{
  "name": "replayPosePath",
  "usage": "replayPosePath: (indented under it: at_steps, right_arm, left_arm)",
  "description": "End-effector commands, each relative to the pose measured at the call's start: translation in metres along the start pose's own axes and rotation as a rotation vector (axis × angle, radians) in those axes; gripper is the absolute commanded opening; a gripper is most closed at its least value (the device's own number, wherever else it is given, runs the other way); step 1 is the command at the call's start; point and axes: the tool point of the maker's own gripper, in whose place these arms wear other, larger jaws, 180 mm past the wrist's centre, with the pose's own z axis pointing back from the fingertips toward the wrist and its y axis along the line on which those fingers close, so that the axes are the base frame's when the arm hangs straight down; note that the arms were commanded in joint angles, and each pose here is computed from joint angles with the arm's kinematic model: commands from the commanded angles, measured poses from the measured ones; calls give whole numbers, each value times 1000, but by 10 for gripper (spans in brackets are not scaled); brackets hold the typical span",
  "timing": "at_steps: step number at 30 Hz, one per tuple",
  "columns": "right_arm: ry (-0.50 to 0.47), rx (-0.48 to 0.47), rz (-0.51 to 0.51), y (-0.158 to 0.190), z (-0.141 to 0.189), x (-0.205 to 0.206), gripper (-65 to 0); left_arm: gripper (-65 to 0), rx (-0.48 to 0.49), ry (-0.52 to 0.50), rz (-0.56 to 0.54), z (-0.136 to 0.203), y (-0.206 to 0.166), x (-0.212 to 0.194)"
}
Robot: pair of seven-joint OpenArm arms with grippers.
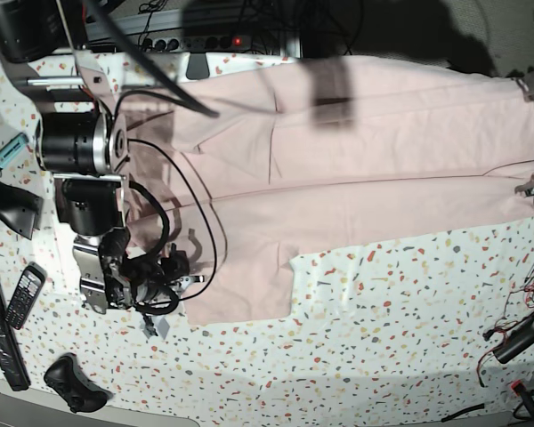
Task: Fold the T-shirt properly
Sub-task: 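Grasp the folded edge with the right gripper and fold it further inward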
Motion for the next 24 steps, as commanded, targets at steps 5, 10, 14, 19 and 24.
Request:
replayPosePath:
  at_steps: [5, 10, 14, 19, 24]
  right_arm:
    - [-64, -53, -8, -31, 19, 21, -650]
    - [-114, -16, -54, -48, 33, 26, -650]
    - [-182, 65, -13, -37, 48, 45, -650]
    - [-233, 72, 28, -29, 65, 68, -650]
    - [-258, 63, 60, -26, 75, 80, -650]
  left_arm:
    - [-650, -37, -154, 77, 8, 1, 42]
    - [-650, -50, -221, 95, 11, -1, 58]
    - [-650, -54, -232, 70, 15, -3, 67]
    - [-650, -75, -249, 77, 25, -6, 84]
    - [-650, -87, -295, 154, 45, 6, 102]
